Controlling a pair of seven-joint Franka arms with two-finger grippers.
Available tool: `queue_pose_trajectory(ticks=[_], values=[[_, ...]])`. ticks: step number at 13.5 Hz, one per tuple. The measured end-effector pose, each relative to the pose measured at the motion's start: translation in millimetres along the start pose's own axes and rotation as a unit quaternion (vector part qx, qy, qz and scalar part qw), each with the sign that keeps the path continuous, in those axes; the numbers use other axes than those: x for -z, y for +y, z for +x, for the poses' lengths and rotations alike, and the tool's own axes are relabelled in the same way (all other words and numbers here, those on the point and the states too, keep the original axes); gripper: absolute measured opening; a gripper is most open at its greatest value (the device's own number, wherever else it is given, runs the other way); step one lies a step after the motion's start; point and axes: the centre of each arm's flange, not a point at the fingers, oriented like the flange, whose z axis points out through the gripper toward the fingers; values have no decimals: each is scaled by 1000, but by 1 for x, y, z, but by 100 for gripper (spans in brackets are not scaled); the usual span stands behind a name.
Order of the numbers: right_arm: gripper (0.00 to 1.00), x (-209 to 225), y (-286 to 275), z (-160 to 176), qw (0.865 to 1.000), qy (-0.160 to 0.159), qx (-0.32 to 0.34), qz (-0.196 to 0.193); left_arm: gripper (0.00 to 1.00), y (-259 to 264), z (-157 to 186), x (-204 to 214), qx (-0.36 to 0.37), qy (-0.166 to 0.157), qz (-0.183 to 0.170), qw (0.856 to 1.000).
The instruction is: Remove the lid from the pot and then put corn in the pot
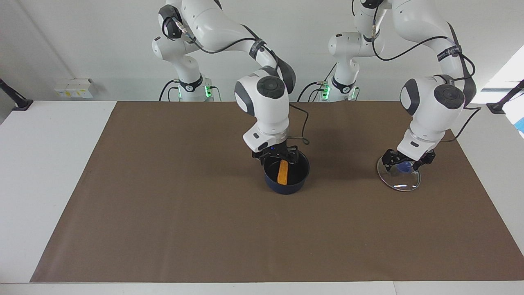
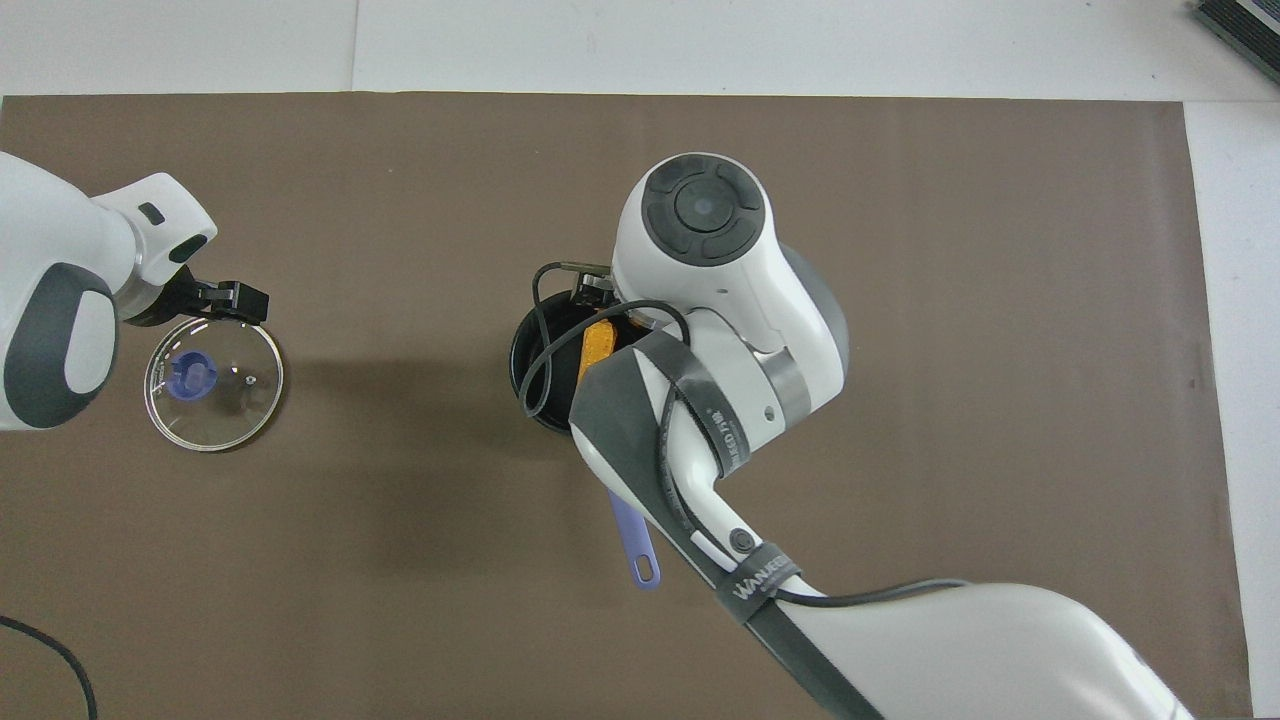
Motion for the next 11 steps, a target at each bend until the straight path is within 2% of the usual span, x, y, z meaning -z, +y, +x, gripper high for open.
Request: queue_pose_trajectory(ticks=[3, 6, 11], values=[[100, 68, 70, 23, 1000, 9, 10, -12, 100, -4, -3, 48, -1, -18, 1, 1000], [100, 115, 115, 34, 999, 34, -12, -8, 100, -2, -14, 83, -5, -20, 2, 1000], [100, 193, 185, 20, 999, 37, -17, -13, 100, 0, -40, 116, -8, -39, -7, 999]])
